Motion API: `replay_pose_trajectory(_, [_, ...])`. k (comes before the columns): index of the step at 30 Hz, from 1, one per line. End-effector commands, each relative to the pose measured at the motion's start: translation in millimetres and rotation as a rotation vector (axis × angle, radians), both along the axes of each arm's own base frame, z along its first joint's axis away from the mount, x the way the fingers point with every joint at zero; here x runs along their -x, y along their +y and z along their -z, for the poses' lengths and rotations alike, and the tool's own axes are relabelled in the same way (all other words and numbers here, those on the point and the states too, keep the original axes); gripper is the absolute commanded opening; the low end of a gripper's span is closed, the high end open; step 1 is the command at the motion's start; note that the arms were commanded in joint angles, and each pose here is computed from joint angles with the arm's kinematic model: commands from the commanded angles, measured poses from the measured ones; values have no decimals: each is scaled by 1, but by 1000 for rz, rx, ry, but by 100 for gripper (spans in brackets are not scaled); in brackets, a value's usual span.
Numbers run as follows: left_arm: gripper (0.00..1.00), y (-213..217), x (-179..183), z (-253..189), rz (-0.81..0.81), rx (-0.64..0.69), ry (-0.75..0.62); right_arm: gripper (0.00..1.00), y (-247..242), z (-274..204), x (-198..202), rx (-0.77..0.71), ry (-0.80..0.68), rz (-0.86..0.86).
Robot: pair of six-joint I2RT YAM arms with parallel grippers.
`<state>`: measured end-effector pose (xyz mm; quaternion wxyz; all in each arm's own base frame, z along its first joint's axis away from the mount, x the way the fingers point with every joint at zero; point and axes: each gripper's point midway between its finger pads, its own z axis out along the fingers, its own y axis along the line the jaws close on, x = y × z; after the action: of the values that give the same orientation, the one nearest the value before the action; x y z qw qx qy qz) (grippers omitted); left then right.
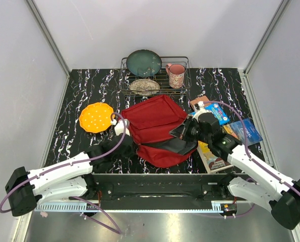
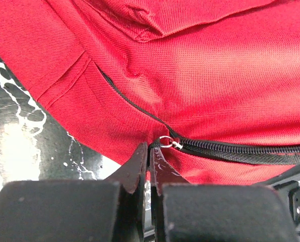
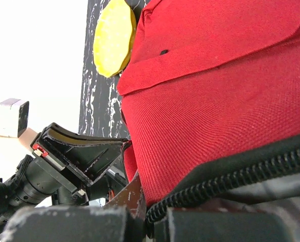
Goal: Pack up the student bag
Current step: Unzip the student bag at the center of the board.
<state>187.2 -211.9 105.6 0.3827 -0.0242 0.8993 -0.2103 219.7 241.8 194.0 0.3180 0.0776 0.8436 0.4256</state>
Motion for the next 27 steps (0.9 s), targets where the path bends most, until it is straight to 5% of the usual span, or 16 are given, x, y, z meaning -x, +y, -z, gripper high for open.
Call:
replay_pose_trajectory(1, [0,58,-3,18,-91,-275,21,0,8,-50,-29,-89,-129,24])
replay_pose_trajectory(2, [4,54,-3,14,-75,-266,15,0,11,-47,-29,-91,-119,14])
replay_pose_trajectory(5, [41,36,-6,-10,-4,-202,-45,0,18,-35,-31,-99,-91,-7])
replay_pose_trajectory(6, [66,33,-6,-23,17,-174,-86,0,18,-29,-30,-98,-74,-5])
replay_pose_trajectory(10, [89,14,-5,-70,113,-37,-239,0,20,-15,-34,-88,-45,4])
replay_pose_trajectory(14, [95,-12,3,-95,283,41,-344,0,25,-12,-37,-109,-43,-3])
replay_pose_trajectory(19, [96,-58,18,-101,487,-31,-405,1,26,-13,-39,-97,-41,-5])
replay_pose_trajectory(27, [96,-97,11,-82,504,-169,-444,2,26,-21,-41,-94,-57,-5])
